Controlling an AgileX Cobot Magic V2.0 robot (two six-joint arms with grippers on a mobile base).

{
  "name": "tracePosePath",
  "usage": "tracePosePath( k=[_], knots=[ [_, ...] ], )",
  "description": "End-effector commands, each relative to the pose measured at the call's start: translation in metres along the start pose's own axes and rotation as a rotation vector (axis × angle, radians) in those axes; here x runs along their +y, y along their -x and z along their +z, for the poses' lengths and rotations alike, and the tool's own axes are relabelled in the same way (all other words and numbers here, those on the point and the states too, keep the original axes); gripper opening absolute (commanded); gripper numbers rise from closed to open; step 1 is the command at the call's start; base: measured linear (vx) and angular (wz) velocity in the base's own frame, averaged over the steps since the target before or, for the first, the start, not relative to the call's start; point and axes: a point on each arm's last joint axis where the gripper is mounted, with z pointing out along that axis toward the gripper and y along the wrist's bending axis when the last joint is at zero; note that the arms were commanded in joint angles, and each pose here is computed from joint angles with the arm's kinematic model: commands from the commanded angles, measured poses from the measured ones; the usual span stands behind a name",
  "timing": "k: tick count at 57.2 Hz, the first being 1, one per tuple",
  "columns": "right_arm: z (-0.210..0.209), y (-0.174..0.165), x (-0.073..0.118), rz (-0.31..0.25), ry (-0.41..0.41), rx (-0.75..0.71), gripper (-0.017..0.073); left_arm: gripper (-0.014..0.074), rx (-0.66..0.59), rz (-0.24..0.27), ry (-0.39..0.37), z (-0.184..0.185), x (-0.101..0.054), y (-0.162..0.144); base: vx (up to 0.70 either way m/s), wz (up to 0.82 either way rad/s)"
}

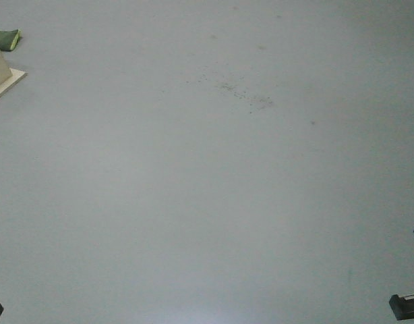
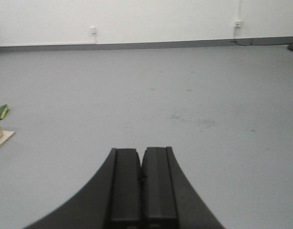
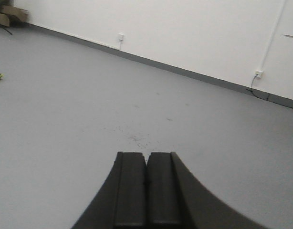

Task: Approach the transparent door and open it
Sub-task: 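Turn the base toward the white-framed glass sliding door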

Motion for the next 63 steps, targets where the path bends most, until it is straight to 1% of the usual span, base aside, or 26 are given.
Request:
tracePosePath(
  k=[1, 38, 63],
  knots=[
    [-0.0011, 0.0066, -0.0021, -0.003, -0.029, -0.091, -0.0001, 0.0003, -0.089, -0.008, -0.009, -0.0005, -0.0008, 0.0047, 0.54, 0.36],
    [-0.0011, 0.0067, -0.0021, -0.003, -0.029, -0.093, -0.0001, 0.0003, -0.089, -0.008, -0.009, -0.0005, -0.0008, 0.0047, 0.54, 0.43],
    [-0.0011, 0.0067, -0.0021, -0.003, -0.029, -0.093, -0.0001, 0.0003, -0.089, -0.008, -0.009, -0.0005, -0.0008, 0.0047, 0.55, 0.61]
  ],
)
